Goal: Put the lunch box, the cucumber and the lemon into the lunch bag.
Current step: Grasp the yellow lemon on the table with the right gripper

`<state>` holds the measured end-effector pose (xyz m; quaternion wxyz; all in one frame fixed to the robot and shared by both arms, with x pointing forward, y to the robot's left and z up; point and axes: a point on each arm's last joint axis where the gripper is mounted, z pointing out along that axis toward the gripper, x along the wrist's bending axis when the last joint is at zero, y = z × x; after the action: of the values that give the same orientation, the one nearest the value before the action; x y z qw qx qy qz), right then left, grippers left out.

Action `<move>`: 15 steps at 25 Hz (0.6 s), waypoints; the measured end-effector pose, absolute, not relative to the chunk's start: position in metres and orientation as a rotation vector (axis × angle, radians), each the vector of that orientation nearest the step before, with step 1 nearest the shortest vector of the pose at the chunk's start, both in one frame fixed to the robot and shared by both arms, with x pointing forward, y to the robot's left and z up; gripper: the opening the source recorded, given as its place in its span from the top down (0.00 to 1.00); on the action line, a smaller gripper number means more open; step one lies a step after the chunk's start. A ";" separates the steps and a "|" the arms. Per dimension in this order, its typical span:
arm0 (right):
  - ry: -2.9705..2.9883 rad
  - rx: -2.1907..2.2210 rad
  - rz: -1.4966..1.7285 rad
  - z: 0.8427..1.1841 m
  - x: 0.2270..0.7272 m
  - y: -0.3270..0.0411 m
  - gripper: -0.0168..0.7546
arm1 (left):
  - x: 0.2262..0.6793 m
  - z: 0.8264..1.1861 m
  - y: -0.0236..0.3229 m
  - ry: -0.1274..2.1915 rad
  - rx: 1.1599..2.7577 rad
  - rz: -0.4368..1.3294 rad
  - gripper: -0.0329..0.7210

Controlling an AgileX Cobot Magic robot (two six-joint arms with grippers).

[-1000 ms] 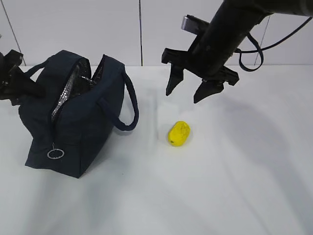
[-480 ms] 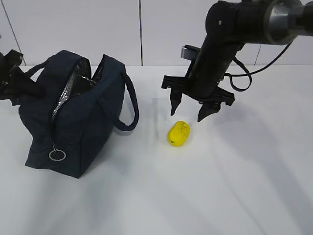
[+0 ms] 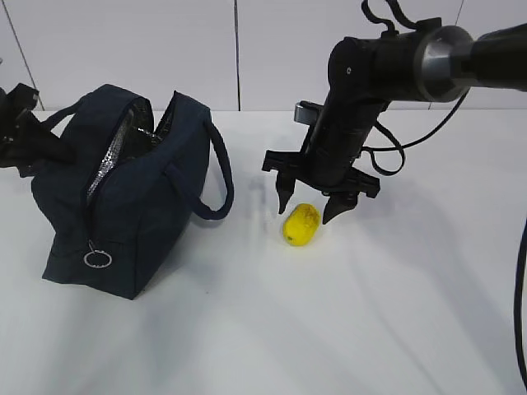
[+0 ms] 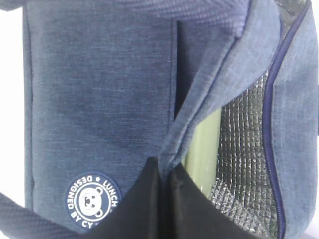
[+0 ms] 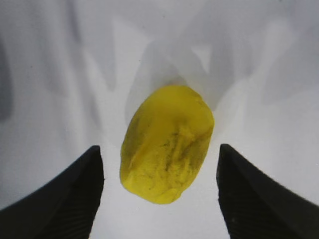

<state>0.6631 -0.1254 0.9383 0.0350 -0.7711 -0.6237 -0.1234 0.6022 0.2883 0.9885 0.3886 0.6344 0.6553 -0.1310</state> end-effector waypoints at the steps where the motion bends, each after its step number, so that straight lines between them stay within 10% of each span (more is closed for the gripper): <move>1: -1.913 -2.372 -0.375 0.935 0.663 -0.124 0.27 | 0.602 0.989 0.288 1.667 1.614 -0.333 0.97; 15: -1.905 -2.370 -0.308 0.913 0.665 -0.124 0.27 | 0.602 0.989 0.288 1.667 1.614 -0.333 0.97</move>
<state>0.6652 -0.1238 0.9132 0.0425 -0.7748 -0.6227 -0.1008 0.6022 0.2883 0.9885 0.3886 0.6344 0.6553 -0.1310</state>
